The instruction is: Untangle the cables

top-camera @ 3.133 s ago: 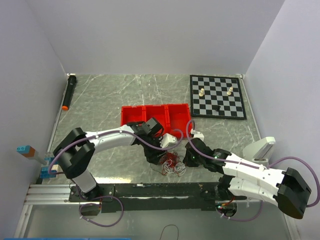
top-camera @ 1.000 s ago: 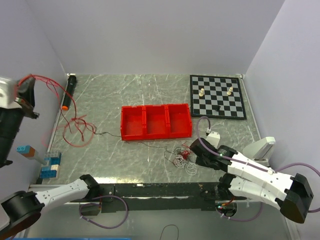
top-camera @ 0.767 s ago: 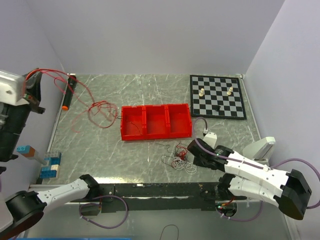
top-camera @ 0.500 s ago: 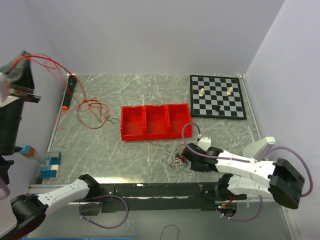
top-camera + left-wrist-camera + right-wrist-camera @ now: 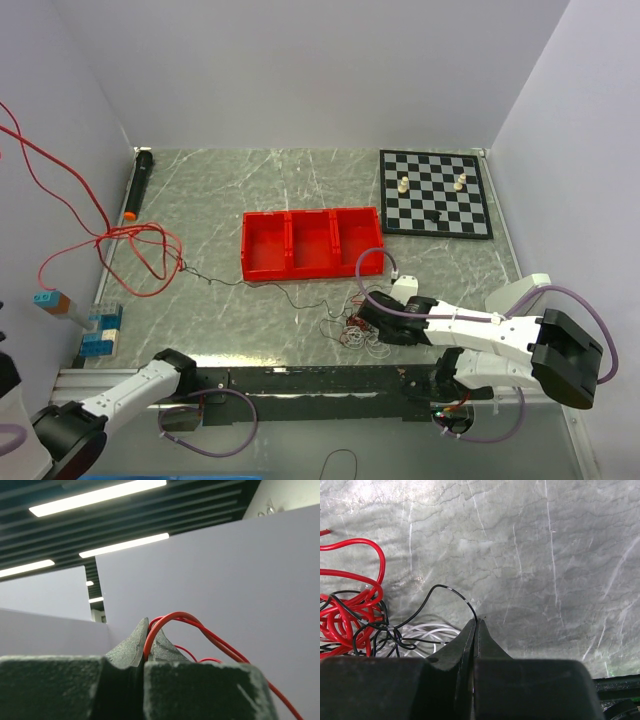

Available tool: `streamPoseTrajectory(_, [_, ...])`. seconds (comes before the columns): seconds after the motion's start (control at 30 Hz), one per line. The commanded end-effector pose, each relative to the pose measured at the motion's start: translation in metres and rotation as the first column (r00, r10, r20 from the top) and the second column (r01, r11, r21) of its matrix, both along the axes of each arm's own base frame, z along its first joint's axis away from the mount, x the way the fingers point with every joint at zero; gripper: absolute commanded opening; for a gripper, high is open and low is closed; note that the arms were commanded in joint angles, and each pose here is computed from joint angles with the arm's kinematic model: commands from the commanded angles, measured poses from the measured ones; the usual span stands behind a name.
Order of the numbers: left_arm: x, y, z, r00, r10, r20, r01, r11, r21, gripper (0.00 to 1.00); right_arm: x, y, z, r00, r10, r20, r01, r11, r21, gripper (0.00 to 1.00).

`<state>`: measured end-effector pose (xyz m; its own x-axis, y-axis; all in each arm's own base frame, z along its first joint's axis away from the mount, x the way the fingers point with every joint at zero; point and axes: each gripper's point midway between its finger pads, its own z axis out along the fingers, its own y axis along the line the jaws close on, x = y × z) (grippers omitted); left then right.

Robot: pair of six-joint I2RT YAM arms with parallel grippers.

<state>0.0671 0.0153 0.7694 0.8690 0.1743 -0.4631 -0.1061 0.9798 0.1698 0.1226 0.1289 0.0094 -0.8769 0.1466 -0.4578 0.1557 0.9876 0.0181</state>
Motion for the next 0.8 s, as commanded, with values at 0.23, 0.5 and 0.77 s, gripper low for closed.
streamPoseTrajectory(0.23, [0.04, -0.053, -0.032, 0.982, -0.085, -0.168, 0.117, 0.974, 0.192, 0.01, 0.025, 0.035, 0.048, 0.988, 0.045, 0.149, -0.066, 0.988, 0.142, 0.08])
streamPoseTrajectory(0.5, [0.078, -0.136, -0.163, 0.809, -0.271, -0.522, 0.505, 0.775, 0.381, 0.01, 0.06, 0.095, 0.209, 0.771, 0.228, 0.594, -0.475, 0.828, 0.299, 0.66])
streamPoseTrajectory(0.77, [0.072, -0.158, -0.182, 0.783, -0.335, -0.524, 0.587, 0.677, 0.445, 0.01, 0.046, 0.154, 0.293, 0.53, 0.312, 0.789, -0.769, 0.569, 0.291, 0.75])
